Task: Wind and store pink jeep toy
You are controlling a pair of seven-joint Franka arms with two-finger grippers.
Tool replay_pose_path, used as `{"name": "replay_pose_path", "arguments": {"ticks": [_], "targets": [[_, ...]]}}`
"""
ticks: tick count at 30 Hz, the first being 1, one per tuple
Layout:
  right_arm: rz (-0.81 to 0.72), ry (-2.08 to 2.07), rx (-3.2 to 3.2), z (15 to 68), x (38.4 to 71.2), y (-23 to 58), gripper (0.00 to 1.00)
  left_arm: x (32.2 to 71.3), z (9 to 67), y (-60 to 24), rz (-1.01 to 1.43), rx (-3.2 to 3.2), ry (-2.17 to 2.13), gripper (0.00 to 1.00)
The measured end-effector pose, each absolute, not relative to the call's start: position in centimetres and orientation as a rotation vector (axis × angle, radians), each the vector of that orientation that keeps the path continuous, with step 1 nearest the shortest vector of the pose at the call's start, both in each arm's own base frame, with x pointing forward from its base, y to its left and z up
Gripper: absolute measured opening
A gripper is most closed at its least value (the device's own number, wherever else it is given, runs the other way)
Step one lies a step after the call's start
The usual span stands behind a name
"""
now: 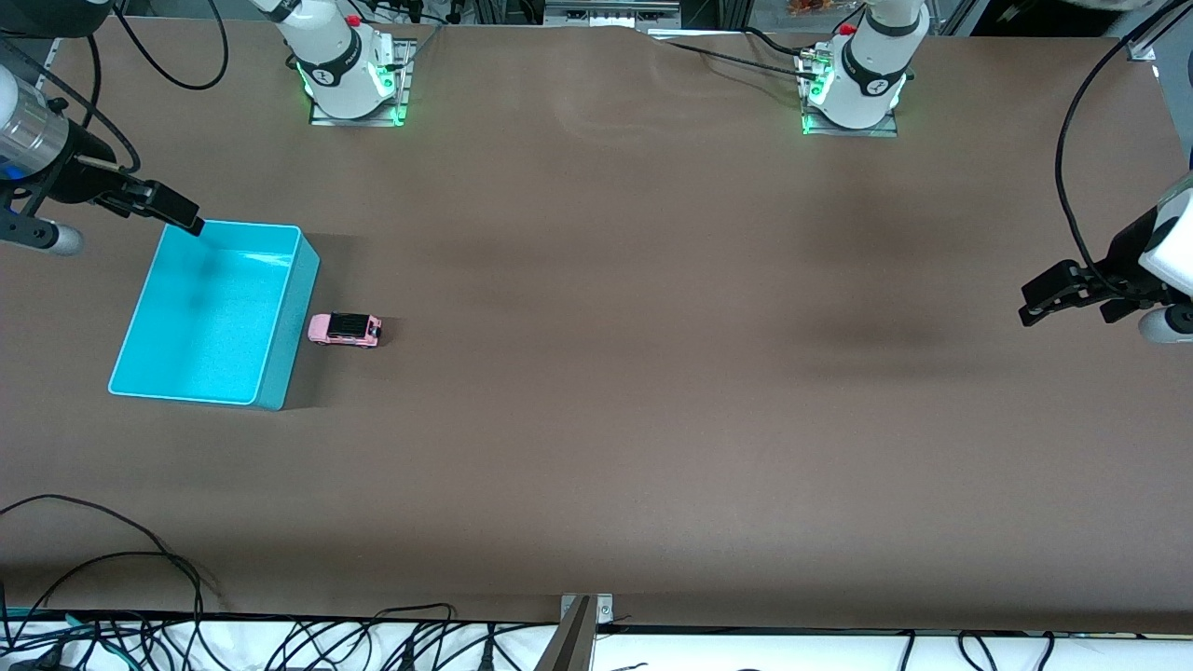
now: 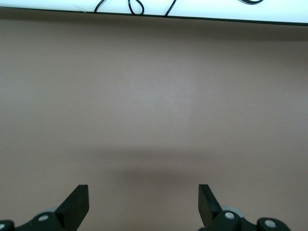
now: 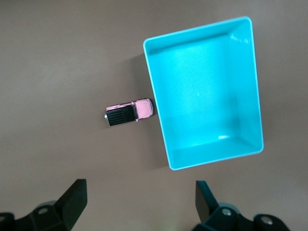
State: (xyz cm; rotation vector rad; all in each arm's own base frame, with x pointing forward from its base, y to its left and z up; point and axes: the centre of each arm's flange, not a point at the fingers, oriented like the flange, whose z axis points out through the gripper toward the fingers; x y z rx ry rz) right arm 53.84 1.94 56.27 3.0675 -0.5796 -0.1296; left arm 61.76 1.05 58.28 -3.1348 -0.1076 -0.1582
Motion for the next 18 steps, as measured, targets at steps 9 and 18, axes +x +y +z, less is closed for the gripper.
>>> {"name": "replay_pose_path", "arguments": {"ticks": [9,18], "targets": [[-0.185,-0.922,2.956,52.2,55.7,2.9,1.00,61.7,58.3,3.8,-0.160,-3.138,-0.178,1.00],[-0.129,-1.335,2.798,45.1,57.5,4.5,1.00,61.7,58.1,4.0,-0.154,-3.148,-0.186,1.00]]}}
